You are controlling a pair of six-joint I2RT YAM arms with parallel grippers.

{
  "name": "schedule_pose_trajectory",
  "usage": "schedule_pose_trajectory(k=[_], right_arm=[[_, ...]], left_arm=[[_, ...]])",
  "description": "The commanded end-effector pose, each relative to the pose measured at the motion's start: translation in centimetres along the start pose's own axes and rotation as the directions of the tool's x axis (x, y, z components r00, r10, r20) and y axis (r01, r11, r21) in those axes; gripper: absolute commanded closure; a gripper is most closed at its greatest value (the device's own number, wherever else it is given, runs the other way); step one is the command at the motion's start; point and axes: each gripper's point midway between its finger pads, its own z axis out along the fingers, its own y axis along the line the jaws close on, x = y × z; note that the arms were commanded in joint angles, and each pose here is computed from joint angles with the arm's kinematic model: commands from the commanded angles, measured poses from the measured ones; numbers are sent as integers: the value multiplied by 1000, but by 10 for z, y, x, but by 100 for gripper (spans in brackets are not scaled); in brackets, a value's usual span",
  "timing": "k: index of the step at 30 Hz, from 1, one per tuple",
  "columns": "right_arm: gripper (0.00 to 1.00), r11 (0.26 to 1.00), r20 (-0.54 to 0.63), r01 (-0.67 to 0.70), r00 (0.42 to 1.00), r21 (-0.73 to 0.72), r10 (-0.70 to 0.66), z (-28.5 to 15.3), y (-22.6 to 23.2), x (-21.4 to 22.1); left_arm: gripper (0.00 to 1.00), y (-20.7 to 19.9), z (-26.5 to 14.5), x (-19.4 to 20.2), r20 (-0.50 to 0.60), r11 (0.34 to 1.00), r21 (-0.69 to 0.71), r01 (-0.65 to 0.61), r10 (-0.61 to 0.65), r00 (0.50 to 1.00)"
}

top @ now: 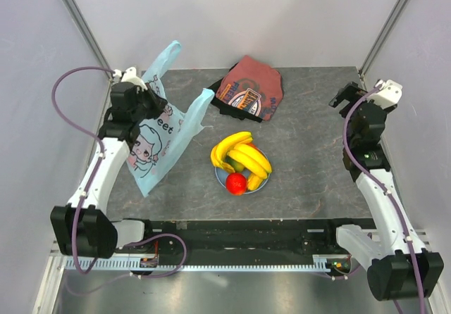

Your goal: Place the fruits into the plastic bag

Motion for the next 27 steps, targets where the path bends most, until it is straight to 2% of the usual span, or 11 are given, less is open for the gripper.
schedule_pose_trajectory(k=[1,3,8,10,12,16,18,20,22,24,27], right_arm=[[2,995,11,-28,999,-99,30,3,28,-28],[2,990,-2,-6,1000,-140,5,4,38,-33],[8,955,-61,6,998,-295,-25,6,71,-27],[11,910,-117,-35,993,-413,-15,5,98,-20],[16,858,-160,-72,987,-508,-12,-1,122,-17],[18,735,-289,-134,953,-664,-87,-20,183,20],[18,651,-321,-163,938,-741,-130,-43,219,27],[18,544,-404,-252,897,-800,-179,-69,255,49],[19,475,-454,-323,871,-819,-189,-81,283,54],[19,363,-491,-400,847,-841,-205,-111,314,44],[20,278,-588,-524,767,-805,-256,-139,343,55]], left_arm=[[99,-47,-26,-28,98,947,320,-31,0,995],[99,-64,-40,-44,149,908,418,-31,-36,988],[99,-96,-60,-48,114,814,577,-68,2,993],[98,-111,-67,-45,70,745,664,-60,19,997],[99,-108,-68,-48,38,730,683,-20,-8,999],[98,-103,-64,-33,0,724,690,18,-25,1000],[98,-104,-67,-32,8,720,694,18,-33,999],[98,-102,-70,-27,13,719,695,17,-37,999],[98,-98,-69,-17,-4,723,690,33,-42,999],[99,-95,-69,-7,-18,724,688,48,-48,999],[98,-95,-74,1,-26,711,699,76,-81,996]])
